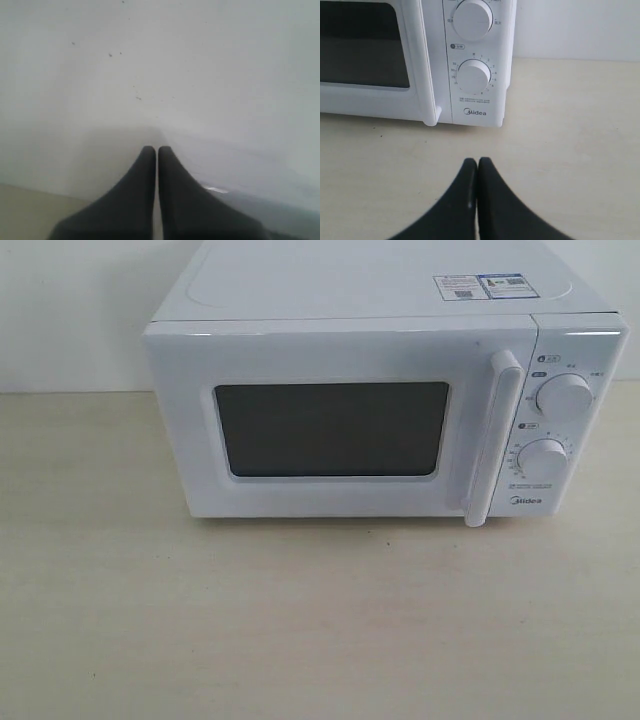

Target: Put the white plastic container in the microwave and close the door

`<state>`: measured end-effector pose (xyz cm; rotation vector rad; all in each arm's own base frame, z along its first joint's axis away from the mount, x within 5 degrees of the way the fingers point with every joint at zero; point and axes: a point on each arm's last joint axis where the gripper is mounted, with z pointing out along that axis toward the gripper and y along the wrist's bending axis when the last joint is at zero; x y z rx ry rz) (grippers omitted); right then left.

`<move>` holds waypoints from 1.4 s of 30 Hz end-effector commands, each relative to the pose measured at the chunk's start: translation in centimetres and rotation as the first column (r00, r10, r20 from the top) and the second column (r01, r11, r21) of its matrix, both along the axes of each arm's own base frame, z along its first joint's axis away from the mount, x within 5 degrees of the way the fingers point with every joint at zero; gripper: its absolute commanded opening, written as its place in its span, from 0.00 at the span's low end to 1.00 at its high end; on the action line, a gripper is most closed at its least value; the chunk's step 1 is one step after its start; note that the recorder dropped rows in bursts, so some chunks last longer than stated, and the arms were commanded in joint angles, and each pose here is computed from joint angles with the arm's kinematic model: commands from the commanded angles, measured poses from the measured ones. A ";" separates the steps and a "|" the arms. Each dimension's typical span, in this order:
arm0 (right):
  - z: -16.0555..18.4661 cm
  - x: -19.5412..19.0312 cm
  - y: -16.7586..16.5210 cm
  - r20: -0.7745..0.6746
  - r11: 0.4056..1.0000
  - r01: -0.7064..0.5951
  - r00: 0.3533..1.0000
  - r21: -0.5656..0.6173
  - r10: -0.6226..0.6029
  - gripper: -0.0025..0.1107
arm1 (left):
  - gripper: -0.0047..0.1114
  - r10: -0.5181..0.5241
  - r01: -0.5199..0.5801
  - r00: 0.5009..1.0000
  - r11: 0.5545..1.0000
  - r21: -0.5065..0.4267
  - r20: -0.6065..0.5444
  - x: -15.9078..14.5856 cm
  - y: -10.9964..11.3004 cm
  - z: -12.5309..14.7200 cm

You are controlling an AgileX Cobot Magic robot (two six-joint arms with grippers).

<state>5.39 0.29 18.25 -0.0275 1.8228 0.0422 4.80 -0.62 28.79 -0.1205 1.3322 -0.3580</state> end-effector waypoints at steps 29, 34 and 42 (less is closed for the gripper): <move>0.1 0.0 0.0 0.014 1.000 0.003 1.000 0.004 -0.003 0.02 | 0.08 0.050 0.054 0.937 0.958 0.283 -0.346 0.7 -0.2 -9.6; 0.2 0.0 0.0 0.021 1.000 0.002 1.000 0.009 -0.002 0.02 | 0.08 0.085 0.054 0.910 0.946 0.319 -0.406 0.6 0.0 -10.3; 0.2 0.0 0.0 0.017 1.000 0.002 1.000 0.010 -0.002 0.02 | 0.08 0.111 0.020 0.909 0.951 0.308 -0.402 0.6 0.1 -10.2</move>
